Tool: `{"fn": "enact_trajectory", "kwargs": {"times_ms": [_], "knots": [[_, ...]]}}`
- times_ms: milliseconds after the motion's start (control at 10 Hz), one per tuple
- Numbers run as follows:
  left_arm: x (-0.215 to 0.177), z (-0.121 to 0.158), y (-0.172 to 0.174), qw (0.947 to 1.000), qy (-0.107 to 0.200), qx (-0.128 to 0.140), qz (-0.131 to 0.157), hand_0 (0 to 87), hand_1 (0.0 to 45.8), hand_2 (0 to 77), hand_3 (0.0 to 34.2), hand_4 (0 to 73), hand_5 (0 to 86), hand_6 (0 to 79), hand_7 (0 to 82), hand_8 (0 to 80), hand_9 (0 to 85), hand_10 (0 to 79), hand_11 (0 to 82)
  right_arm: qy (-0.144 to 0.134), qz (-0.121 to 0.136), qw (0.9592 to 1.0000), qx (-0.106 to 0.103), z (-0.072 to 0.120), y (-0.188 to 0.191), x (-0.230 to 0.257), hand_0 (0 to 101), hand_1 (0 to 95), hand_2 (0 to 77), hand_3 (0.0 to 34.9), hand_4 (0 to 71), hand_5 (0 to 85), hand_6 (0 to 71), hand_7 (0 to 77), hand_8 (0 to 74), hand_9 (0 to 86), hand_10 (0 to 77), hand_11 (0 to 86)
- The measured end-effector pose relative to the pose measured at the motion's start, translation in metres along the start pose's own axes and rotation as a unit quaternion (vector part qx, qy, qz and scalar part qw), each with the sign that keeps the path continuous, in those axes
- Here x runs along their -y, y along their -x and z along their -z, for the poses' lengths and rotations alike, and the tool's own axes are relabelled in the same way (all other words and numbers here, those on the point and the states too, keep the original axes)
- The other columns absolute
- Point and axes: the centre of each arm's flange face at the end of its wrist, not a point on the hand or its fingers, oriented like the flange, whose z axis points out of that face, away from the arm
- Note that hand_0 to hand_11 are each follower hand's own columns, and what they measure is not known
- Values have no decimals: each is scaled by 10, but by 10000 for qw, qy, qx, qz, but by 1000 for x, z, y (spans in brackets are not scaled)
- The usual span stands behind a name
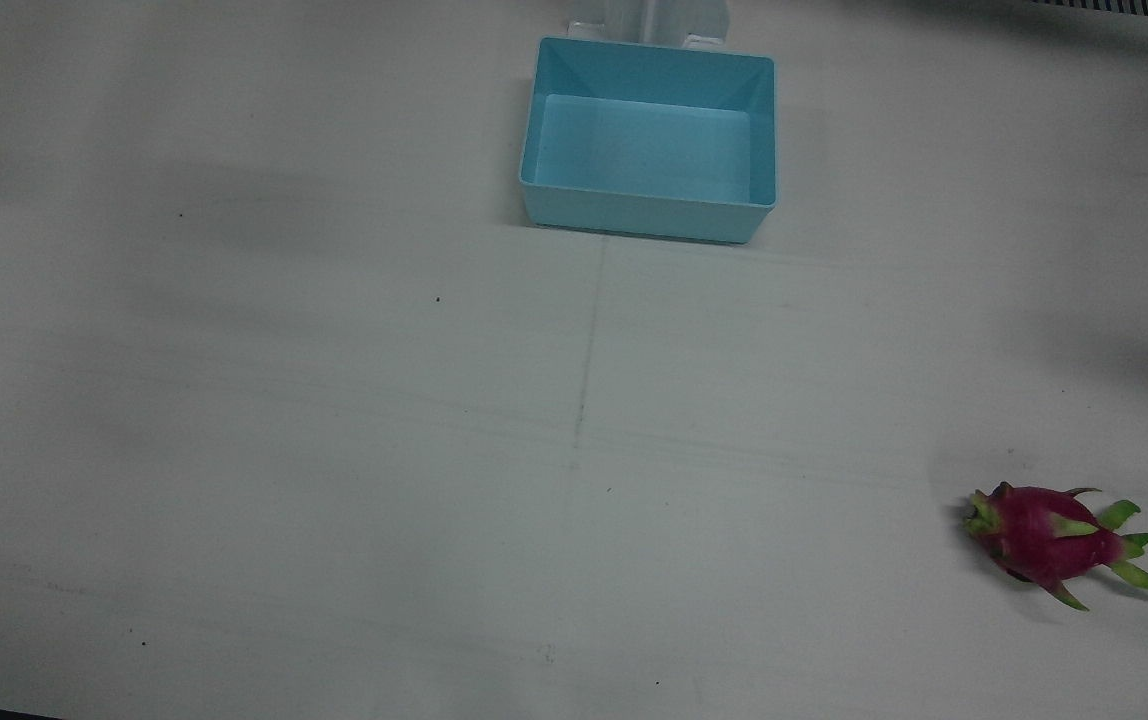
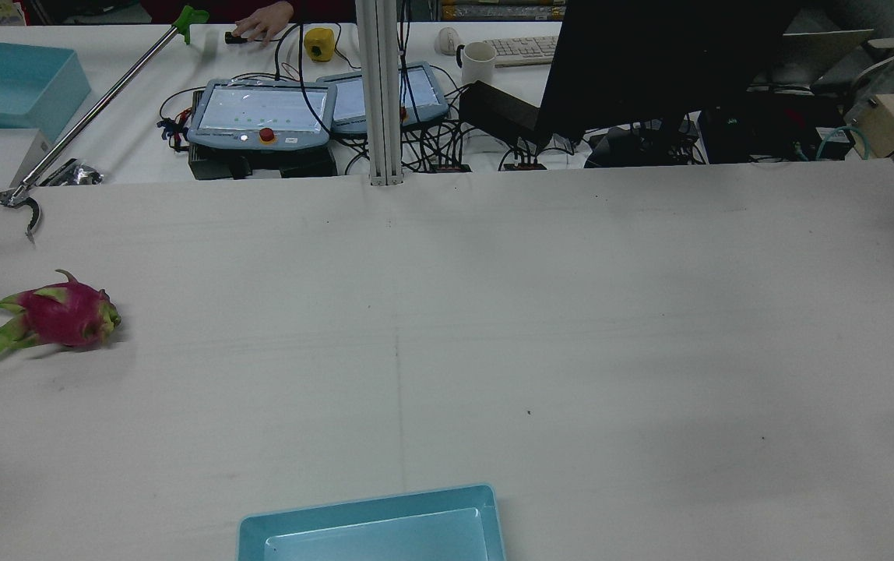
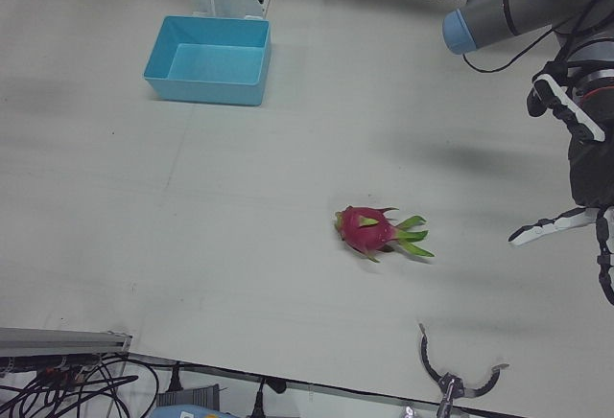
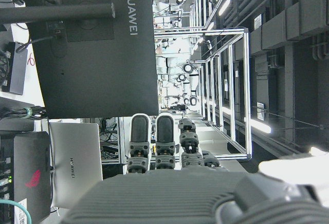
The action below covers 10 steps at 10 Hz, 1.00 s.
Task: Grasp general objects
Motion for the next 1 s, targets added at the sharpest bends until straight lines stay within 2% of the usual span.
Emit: {"fn": "enact_trajectory", "kwargs": {"times_ms": [100, 199, 299, 398, 498, 597, 697, 797, 896, 996], "knots": [[-1, 0, 0, 10000, 87, -1, -43, 525, 0, 11, 300, 0, 22, 0, 147, 5, 11, 649, 5, -2, 0, 10000, -2, 0, 0, 0, 8, 54, 16, 0, 0, 0, 0, 0, 0, 551, 0, 480], [-5, -1, 2, 9996, 212, 35, -208, 508, 0, 11, 302, 0, 22, 0, 185, 5, 5, 649, 5, -3, 0, 10000, -3, 0, 0, 0, 8, 54, 22, 0, 0, 0, 0, 0, 0, 551, 0, 480], [-16, -2, 4, 9981, 308, 158, -518, 508, 0, 11, 302, 0, 22, 0, 185, 5, 5, 649, 5, -4, 0, 10000, -2, 0, 0, 0, 8, 54, 16, 0, 0, 0, 0, 0, 0, 551, 0, 480], [-42, -4, 6, 9932, 419, 344, -1034, 508, 0, 11, 309, 0, 158, 0, 196, 11, 11, 649, 5, -4, 2, 10000, -2, 0, 0, 0, 9, 54, 22, 0, 0, 0, 0, 0, 0, 551, 0, 480], [-70, -5, 6, 9858, 511, 473, -1531, 510, 0, 11, 307, 0, 153, 5, 196, 11, 5, 649, 5, -3, 3, 10000, -1, 0, 0, 0, 9, 54, 22, 0, 0, 0, 0, 0, 0, 551, 0, 480], [-93, -5, 6, 9746, 525, 572, -2101, 509, 0, 11, 305, 0, 93, 5, 147, 11, 5, 649, 5, -3, 2, 10000, 1, 0, 0, 0, 8, 54, 22, 1, 0, 0, 0, 0, 0, 551, 0, 480], [-117, -7, 10, 9563, 493, 686, -2801, 466, 0, 5, 305, 0, 33, 5, 147, 11, 11, 649, 5, -3, 1, 10000, 0, 0, 0, 0, 8, 54, 22, 0, 0, 0, 0, 0, 0, 551, 0, 480], [-140, -13, 18, 9358, 495, 791, -3399, 447, 0, 11, 307, 0, 27, 5, 71, 11, 11, 649, 5, -3, 0, 10000, 0, 0, 0, 0, 8, 54, 16, 0, 0, 0, 0, 0, 0, 551, 0, 480], [-161, -25, 36, 9195, 540, 933, -3779, 446, 0, 11, 306, 0, 22, 5, 60, 11, 11, 649, 5, -3, 0, 10000, 1, 0, 0, 0, 8, 54, 16, 0, 0, 0, 0, 0, 0, 551, 0, 480], [-172, -35, 67, 9086, 549, 1153, -3977, 422, 0, 5, 305, 0, 22, 11, 54, 11, 11, 649, 5, -2, 0, 10000, 2, 0, 0, 0, 8, 54, 16, 0, 0, 0, 0, 0, 0, 551, 0, 480]]}}
